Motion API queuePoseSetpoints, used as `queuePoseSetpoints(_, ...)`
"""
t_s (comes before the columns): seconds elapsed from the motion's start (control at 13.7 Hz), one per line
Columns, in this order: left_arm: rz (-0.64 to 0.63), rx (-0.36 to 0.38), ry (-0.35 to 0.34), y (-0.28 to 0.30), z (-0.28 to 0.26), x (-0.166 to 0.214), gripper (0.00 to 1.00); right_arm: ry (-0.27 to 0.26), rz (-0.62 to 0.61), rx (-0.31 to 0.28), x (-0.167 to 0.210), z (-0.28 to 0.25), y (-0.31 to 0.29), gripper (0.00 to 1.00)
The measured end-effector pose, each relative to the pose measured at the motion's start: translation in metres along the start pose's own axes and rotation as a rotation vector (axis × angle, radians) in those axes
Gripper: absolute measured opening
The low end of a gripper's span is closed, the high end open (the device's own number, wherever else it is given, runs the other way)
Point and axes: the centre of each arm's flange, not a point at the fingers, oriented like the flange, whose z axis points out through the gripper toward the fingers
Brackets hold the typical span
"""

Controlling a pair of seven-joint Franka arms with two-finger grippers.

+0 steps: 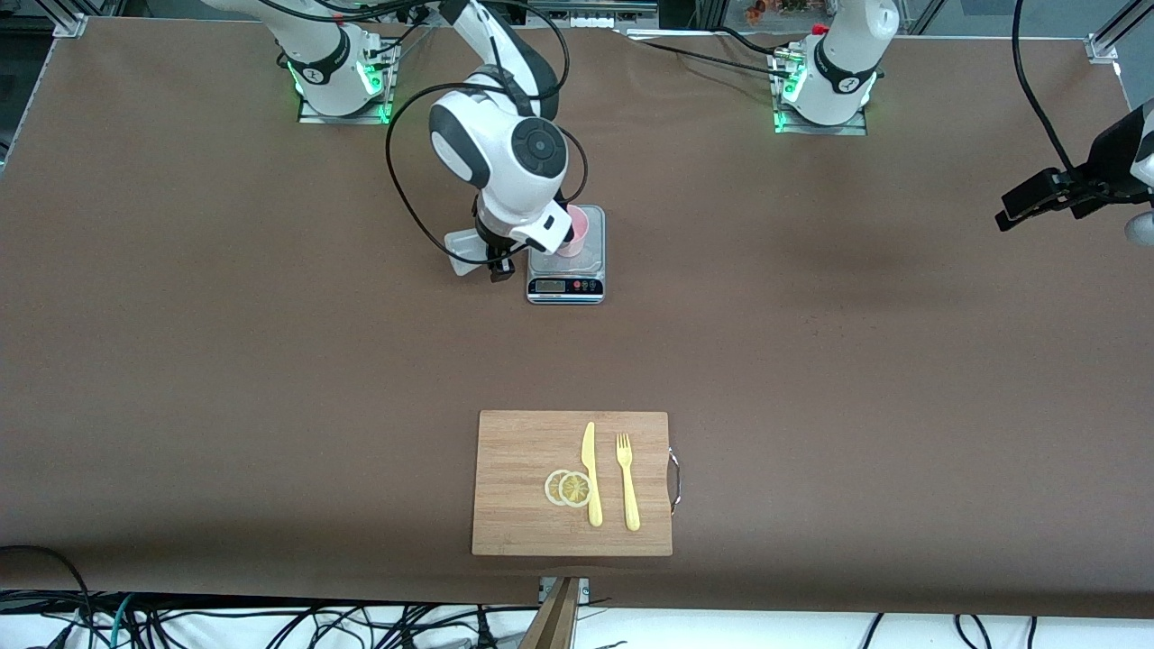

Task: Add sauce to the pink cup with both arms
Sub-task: 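Carry the bottle back beside its start spot with the right gripper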

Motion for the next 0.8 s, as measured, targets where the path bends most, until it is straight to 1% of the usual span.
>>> queuePoseSetpoints(0.15,0.0,0.0,0.0,0.0,0.0,0.0,1.0,0.06,-0.013,0.014,-0.015,0.002,0.008,0.32)
queuePoseSetpoints(0.29,0.0,0.0,-0.001,0.0,0.0,0.0,1.0,0.132,-0.029,0.025,-0.033,0.004,0.017,0.32)
queuePoseSetpoints(0.51,-0.001,0.0,-0.001,-0.001,0.0,0.0,1.0,0.244,-0.066,0.043,-0.075,0.012,0.032,0.32)
queuePoseSetpoints(0.66,-0.003,0.0,-0.002,-0.002,0.0,0.0,1.0,0.344,-0.091,0.048,-0.114,0.02,0.042,0.32)
queuePoseSetpoints(0.8,-0.004,0.0,-0.002,-0.002,0.0,0.0,1.0,0.446,-0.122,0.035,-0.156,0.029,0.051,0.32)
